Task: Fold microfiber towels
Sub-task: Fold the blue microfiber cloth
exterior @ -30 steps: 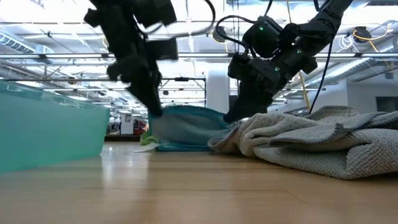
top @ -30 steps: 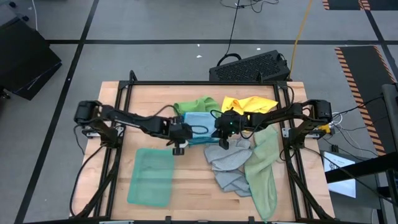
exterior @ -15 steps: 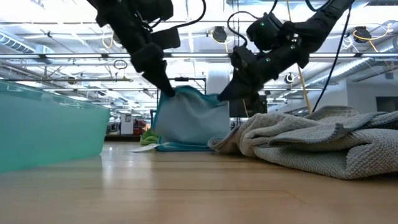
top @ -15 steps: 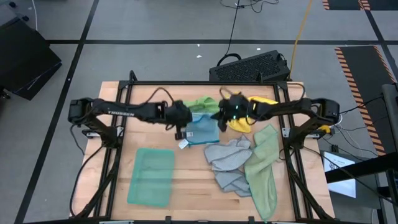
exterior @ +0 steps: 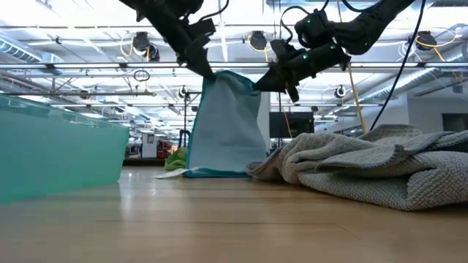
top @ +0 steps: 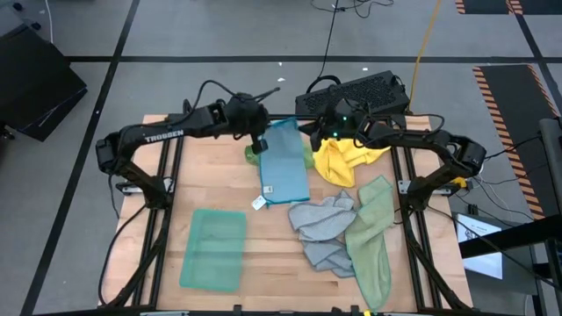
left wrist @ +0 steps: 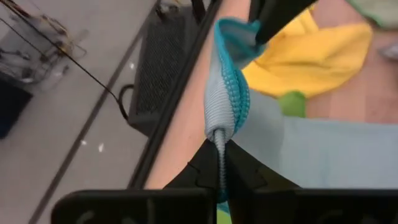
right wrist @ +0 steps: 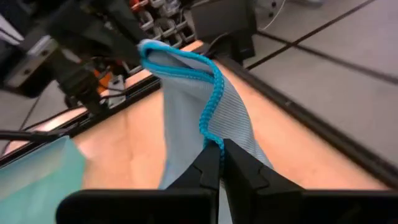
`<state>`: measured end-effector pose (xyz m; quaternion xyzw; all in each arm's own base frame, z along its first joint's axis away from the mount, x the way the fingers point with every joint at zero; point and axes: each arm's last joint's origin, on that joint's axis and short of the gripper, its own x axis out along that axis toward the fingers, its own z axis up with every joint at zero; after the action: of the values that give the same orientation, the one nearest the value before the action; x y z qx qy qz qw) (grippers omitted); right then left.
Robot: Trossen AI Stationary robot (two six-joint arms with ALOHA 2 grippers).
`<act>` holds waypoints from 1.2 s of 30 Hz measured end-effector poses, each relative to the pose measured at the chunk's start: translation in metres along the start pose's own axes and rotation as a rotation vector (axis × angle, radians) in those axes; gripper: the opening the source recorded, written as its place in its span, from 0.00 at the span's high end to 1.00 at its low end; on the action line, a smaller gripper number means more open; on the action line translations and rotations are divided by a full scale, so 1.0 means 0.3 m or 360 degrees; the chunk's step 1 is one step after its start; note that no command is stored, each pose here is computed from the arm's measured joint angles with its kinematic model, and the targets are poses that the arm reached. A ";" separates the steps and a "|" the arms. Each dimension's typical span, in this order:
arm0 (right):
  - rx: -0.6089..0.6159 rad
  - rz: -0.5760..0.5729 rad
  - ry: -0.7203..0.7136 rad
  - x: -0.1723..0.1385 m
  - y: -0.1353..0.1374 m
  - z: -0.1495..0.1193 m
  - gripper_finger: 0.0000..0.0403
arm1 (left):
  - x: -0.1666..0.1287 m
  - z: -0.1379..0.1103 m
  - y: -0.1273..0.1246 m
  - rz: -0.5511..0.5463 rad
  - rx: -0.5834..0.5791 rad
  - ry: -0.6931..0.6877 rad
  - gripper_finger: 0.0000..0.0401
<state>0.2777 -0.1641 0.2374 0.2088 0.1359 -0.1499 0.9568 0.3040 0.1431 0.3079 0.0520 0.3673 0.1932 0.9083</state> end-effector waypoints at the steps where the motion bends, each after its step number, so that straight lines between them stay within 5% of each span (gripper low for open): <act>1: 0.0010 0.0026 0.0025 0.002 0.006 -0.005 0.99 | 0.002 -0.011 0.001 -0.0040 -0.0008 0.0032 0.98; 10: 0.0013 0.0039 0.0259 0.009 0.033 -0.094 0.99 | 0.070 -0.153 -0.098 -0.0318 -0.0031 0.0250 0.98; 16: 0.0113 0.0029 0.0325 0.003 0.023 -0.150 0.99 | 0.075 -0.174 -0.166 -0.0432 -0.0044 0.0289 0.97; 22: 0.0113 0.0039 0.0104 0.000 0.001 -0.099 0.99 | 0.071 -0.148 -0.207 -0.0451 -0.0019 0.0188 0.98; 36: 0.0111 -0.0068 -0.0131 -0.024 -0.069 -0.039 0.99 | 0.096 -0.153 -0.040 -0.0191 -0.0205 0.0089 0.97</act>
<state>0.2616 -0.1752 0.2221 0.2328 0.0955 -0.1832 0.9503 0.2952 0.1410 0.2531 -0.0339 0.3817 0.1631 0.9091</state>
